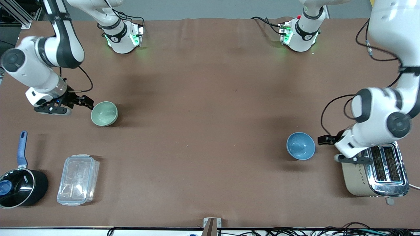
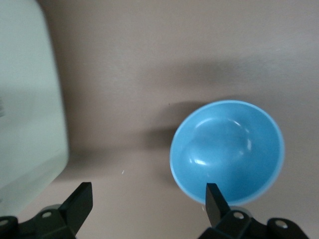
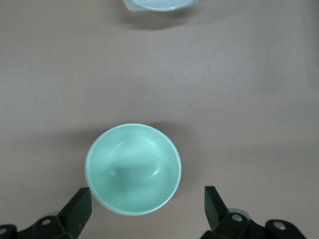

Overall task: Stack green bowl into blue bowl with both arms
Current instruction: 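Grasp the green and blue bowl rims with the right and left grippers, then lift the green bowl with the right gripper while the left gripper drags blue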

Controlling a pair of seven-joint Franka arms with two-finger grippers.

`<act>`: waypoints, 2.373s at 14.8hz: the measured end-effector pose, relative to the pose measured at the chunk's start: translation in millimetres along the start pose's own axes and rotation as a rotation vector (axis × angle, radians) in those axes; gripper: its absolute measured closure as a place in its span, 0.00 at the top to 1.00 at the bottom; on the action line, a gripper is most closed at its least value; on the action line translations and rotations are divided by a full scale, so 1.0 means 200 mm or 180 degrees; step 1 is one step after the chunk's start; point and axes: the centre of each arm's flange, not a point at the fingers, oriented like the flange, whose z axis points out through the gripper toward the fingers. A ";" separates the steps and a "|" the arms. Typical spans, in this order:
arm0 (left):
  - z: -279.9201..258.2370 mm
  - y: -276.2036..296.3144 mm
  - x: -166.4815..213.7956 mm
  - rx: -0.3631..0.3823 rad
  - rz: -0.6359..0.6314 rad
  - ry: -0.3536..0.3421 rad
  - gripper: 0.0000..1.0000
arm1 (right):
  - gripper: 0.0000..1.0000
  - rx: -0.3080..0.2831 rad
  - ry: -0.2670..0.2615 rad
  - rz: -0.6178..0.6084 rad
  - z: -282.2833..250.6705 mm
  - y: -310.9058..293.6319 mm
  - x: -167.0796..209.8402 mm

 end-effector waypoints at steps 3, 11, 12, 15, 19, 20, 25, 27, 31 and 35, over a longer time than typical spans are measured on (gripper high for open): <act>0.22 0.00 0.01 -0.0032 -0.0006 -0.0099 0.90 | 1.00 -0.0035 -0.0104 0.0069 0.26 0.09 -0.05; 0.37 0.06 0.00 -0.0088 0.0030 -0.0220 0.24 | 0.76 -0.0103 -0.0239 0.0100 0.59 0.12 -0.09; 0.36 0.06 0.00 -0.0091 0.0032 -0.0215 0.15 | 0.65 -0.0106 -0.0257 0.0100 0.61 0.12 -0.10; 0.29 0.12 0.04 -0.0139 0.0041 -0.0112 0.05 | 0.30 -0.0075 -0.0282 0.0178 0.63 0.12 -0.12; 0.05 0.57 0.13 -0.0367 -0.0040 0.0106 0.05 | 0.11 0.0041 -0.0263 0.0371 0.58 0.12 -0.11; 0.00 0.74 0.13 -0.0413 -0.0057 0.0118 0.05 | 0.09 0.0061 -0.0270 0.0387 0.55 0.12 -0.10; 0.05 1.80 -0.13 -0.0447 -0.0310 -0.0034 0.05 | 0.06 0.0199 -0.0520 0.0347 0.11 0.09 0.17; 0.18 2.09 -0.24 -0.0467 -0.0340 -0.0083 0.05 | 0.06 0.0243 -0.0538 0.0362 -0.18 0.06 0.32; 0.46 2.41 -0.38 -0.0557 -0.0441 -0.0095 0.05 | 0.06 0.0303 -0.0415 0.0579 -0.49 -0.24 0.46; 0.46 2.39 -0.34 -0.0579 -0.0476 -0.0064 0.18 | 0.06 0.0303 -0.0439 0.0821 -0.52 -0.80 0.40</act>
